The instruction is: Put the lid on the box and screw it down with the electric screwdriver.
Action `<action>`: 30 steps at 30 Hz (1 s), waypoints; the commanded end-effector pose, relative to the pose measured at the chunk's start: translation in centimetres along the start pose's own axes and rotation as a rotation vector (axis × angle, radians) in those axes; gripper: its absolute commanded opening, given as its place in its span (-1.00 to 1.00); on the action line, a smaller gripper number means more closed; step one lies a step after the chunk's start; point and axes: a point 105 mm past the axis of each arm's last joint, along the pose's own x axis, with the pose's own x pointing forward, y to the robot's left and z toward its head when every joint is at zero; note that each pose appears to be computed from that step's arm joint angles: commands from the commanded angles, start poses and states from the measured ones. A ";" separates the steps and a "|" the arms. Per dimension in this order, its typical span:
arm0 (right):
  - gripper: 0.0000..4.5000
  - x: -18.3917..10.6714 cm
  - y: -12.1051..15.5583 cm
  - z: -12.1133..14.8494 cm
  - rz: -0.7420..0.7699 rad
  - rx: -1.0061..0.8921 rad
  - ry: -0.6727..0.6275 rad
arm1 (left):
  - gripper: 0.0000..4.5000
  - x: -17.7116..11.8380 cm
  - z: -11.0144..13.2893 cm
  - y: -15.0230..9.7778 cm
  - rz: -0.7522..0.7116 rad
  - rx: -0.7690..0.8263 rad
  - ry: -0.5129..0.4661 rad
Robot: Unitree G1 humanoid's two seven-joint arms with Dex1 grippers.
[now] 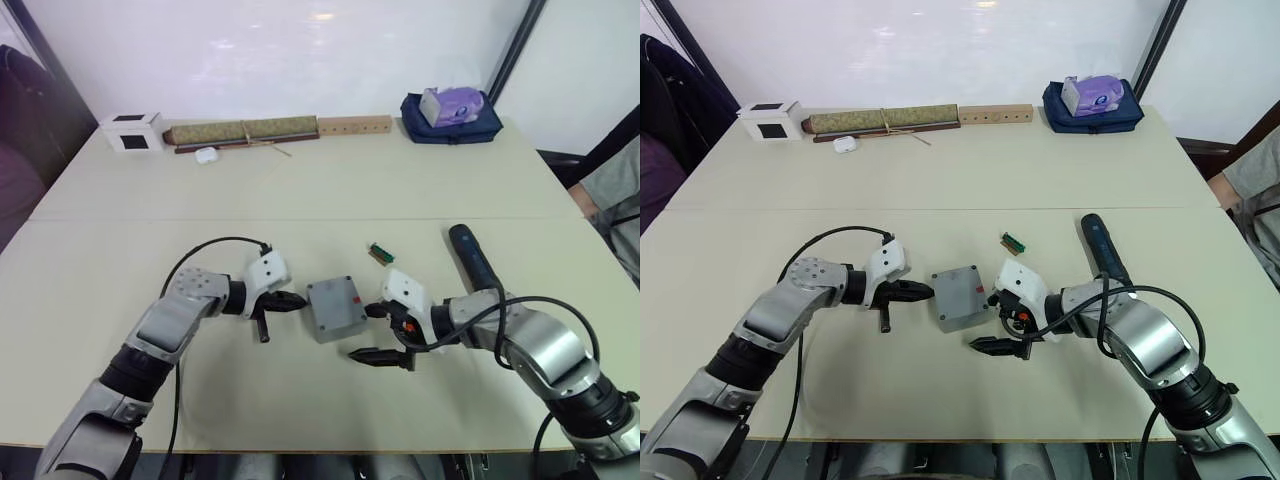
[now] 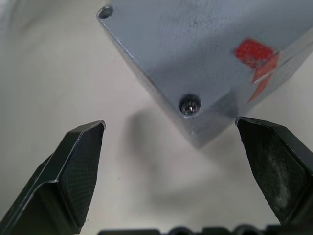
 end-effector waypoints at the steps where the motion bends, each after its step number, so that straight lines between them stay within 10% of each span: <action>1: 0.98 -0.4 0.3 1.1 -0.017 -0.014 -0.033 | -1.00 0.4 0.9 -0.3 -0.027 0.035 -0.024; 16: 0.98 -0.5 -0.1 1.4 -0.058 -0.007 -0.039 | -1.00 0.8 1.5 0.4 0.003 0.085 -0.033; 30: 0.98 -8.6 -6.8 7.0 -0.245 0.004 -0.332 | -1.00 -4.0 5.2 1.4 0.036 0.014 -0.185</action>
